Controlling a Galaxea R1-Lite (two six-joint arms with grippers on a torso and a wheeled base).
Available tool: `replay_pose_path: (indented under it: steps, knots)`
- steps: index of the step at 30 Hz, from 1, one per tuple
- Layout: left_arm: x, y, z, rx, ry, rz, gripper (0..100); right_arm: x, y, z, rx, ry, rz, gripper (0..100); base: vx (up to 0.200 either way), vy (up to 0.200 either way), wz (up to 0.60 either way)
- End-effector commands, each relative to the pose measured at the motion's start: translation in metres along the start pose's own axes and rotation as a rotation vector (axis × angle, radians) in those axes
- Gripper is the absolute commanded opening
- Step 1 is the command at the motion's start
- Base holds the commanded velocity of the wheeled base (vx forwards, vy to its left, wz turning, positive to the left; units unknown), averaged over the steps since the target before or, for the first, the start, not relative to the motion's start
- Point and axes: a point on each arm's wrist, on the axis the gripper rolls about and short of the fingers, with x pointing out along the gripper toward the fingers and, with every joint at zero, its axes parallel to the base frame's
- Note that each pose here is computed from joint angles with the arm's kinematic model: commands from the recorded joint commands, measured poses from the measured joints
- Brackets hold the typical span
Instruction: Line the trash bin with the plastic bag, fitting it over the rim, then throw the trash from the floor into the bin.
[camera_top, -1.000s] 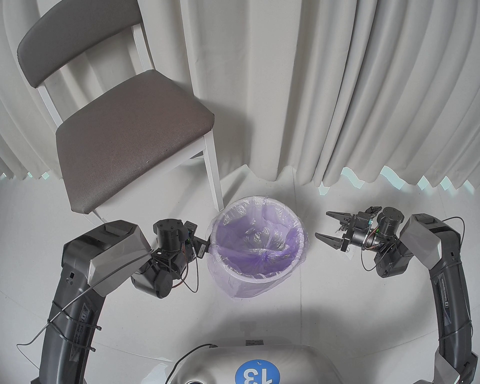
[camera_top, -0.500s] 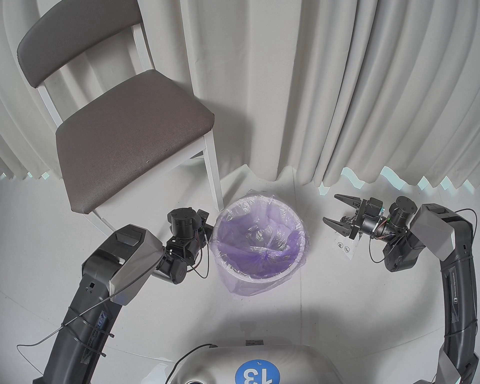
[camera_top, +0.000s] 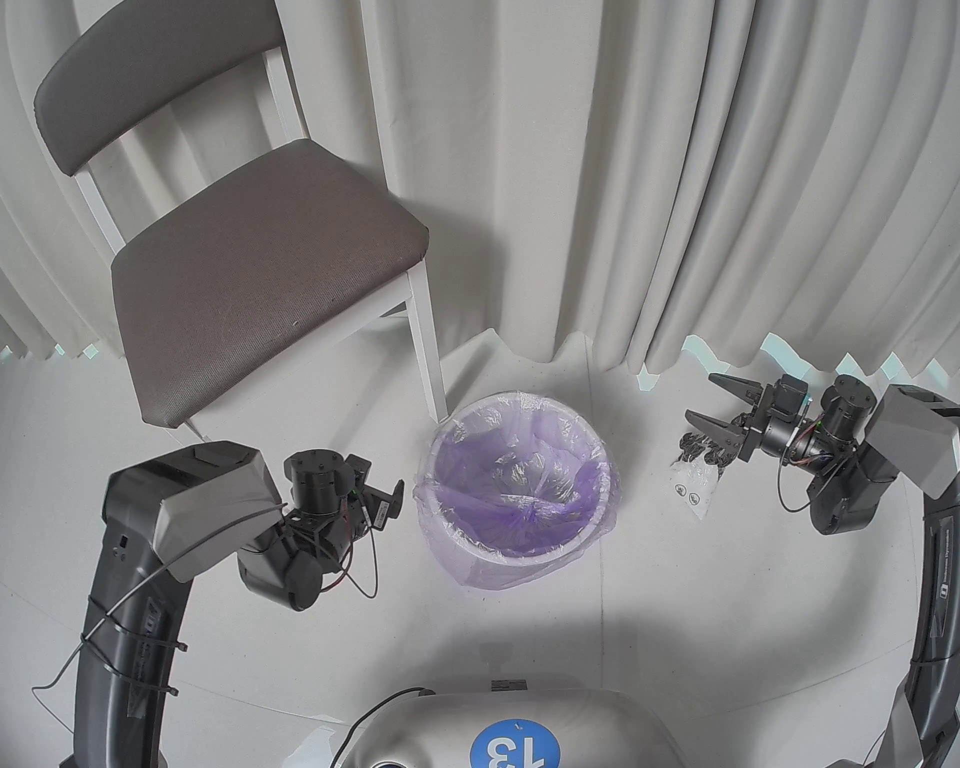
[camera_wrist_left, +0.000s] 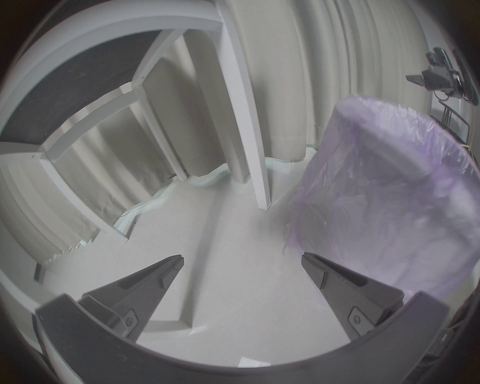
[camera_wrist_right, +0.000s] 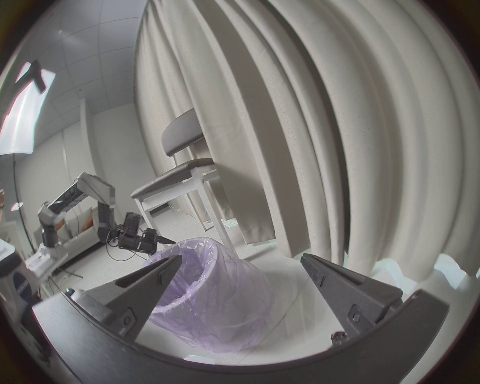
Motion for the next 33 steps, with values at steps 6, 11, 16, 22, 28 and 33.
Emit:
replay_pose_path:
  steps: [6, 11, 16, 22, 28, 33]
  knots:
    - [-0.122, 0.019, 0.061, -0.129, -0.137, -0.123, 100, -0.084, 0.026, 0.061, 0.067, -0.001, -0.21, 100, 0.0, 0.0, 0.0]
    - [-0.132, 0.007, 0.064, -0.166, -0.212, -0.146, 100, -0.084, 0.035, 0.072, -0.005, -0.035, -0.282, 100, 0.0, 0.0, 0.0]
    - [-0.141, 0.004, 0.058, -0.169, -0.227, -0.15, 100, -0.075, 0.036, 0.078, -0.167, -0.055, -0.424, 100, 0.0, 0.0, 0.0]
    - [-0.161, 0.006, 0.061, -0.232, -0.22, -0.17, 100, -0.054, 0.051, 0.081, -0.264, -0.063, -0.778, 100, 0.0, 0.0, 0.0]
    - [-0.173, 0.008, 0.067, -0.266, -0.235, -0.181, 100, -0.057, 0.066, 0.082, -0.338, 0.013, -0.874, 100, 0.0, 0.0, 0.0]
    - [-0.175, 0.004, 0.068, -0.289, -0.233, -0.198, 100, -0.047, 0.069, 0.072, -0.378, 0.202, -0.834, 100, 0.0, 0.0, 0.0]
